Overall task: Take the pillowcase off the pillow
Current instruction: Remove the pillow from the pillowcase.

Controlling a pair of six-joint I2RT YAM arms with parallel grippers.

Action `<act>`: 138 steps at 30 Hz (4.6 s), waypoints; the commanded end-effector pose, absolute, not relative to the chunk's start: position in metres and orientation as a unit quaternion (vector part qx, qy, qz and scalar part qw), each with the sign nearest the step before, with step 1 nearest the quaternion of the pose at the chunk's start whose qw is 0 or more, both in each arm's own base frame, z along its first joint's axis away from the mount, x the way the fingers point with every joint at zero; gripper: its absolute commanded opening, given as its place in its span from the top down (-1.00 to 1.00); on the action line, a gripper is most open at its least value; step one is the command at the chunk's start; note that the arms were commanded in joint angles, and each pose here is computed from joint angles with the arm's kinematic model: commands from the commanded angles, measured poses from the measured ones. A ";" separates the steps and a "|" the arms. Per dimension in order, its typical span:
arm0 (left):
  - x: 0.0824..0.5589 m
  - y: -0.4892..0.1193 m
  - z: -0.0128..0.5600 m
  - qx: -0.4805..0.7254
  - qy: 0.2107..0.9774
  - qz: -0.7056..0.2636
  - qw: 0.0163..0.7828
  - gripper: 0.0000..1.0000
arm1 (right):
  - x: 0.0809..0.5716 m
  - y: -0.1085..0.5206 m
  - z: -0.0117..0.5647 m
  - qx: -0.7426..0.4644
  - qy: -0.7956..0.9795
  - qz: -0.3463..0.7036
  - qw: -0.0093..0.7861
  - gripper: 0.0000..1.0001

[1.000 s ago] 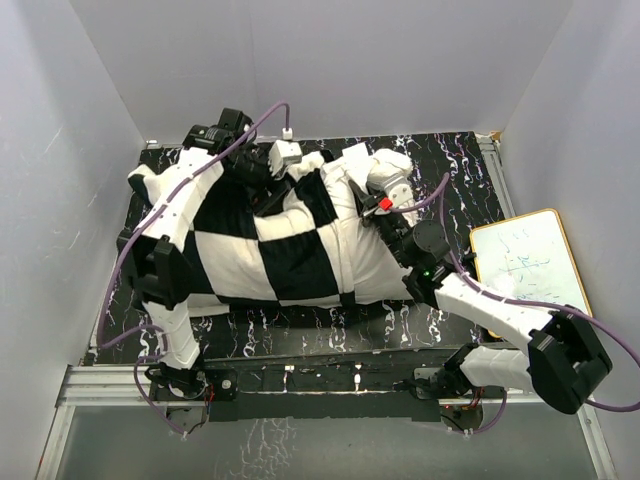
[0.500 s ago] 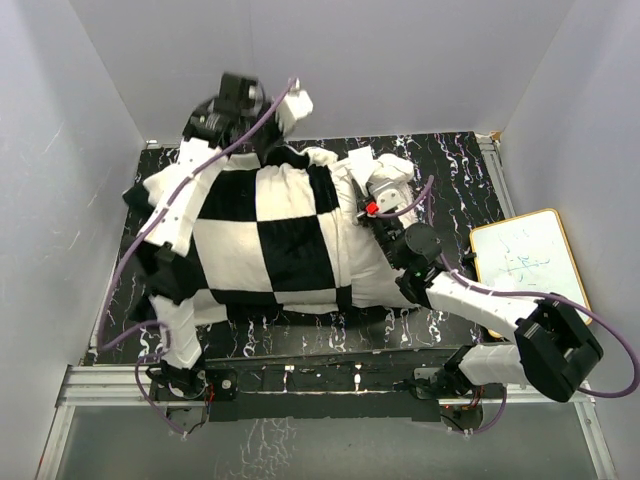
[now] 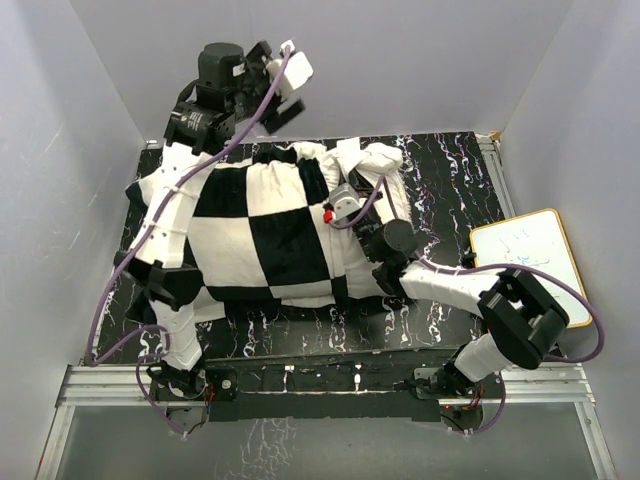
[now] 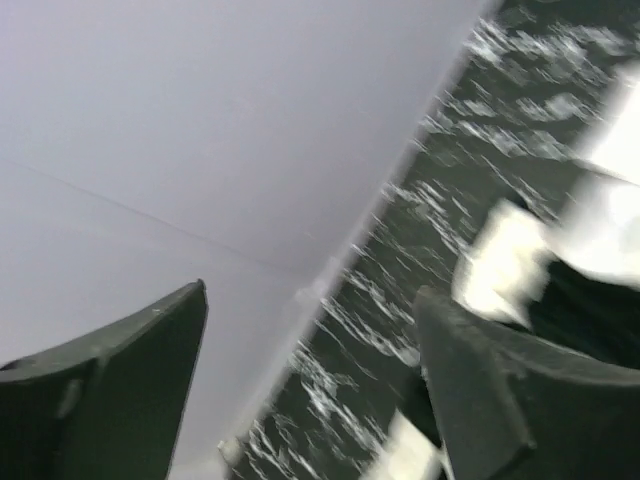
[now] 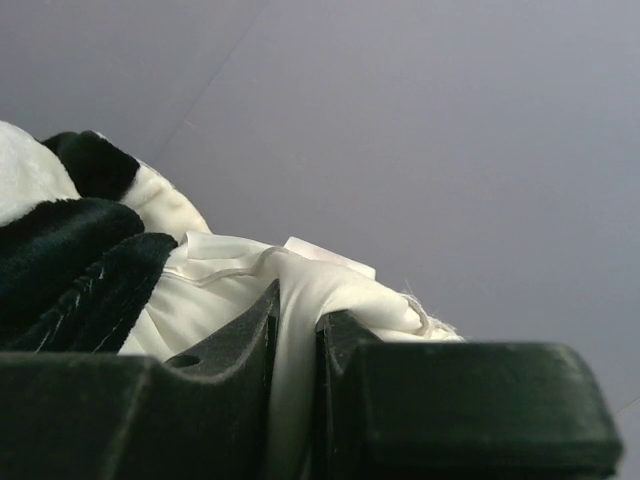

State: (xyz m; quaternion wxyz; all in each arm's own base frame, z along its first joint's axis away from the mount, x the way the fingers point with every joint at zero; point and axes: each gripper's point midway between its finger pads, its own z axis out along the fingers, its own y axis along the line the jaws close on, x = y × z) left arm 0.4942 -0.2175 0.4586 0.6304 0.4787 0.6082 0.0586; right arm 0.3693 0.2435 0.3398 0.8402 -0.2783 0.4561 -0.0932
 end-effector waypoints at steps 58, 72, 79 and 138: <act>0.413 -0.122 0.169 0.506 0.794 0.118 0.315 1.00 | 0.308 0.218 0.246 -0.153 0.558 0.098 0.809 0.84; 0.336 -0.118 0.176 0.439 0.842 0.013 0.314 1.00 | 0.266 0.231 0.284 -0.088 0.606 0.282 0.739 -0.94; 0.360 -0.134 0.182 0.428 0.841 -0.001 0.331 1.00 | 0.269 0.185 0.293 -0.019 0.649 0.229 0.725 -0.96; 0.401 -0.132 0.369 0.370 0.790 -0.100 0.479 -0.89 | 0.411 0.356 0.308 -0.148 0.678 0.356 0.625 0.84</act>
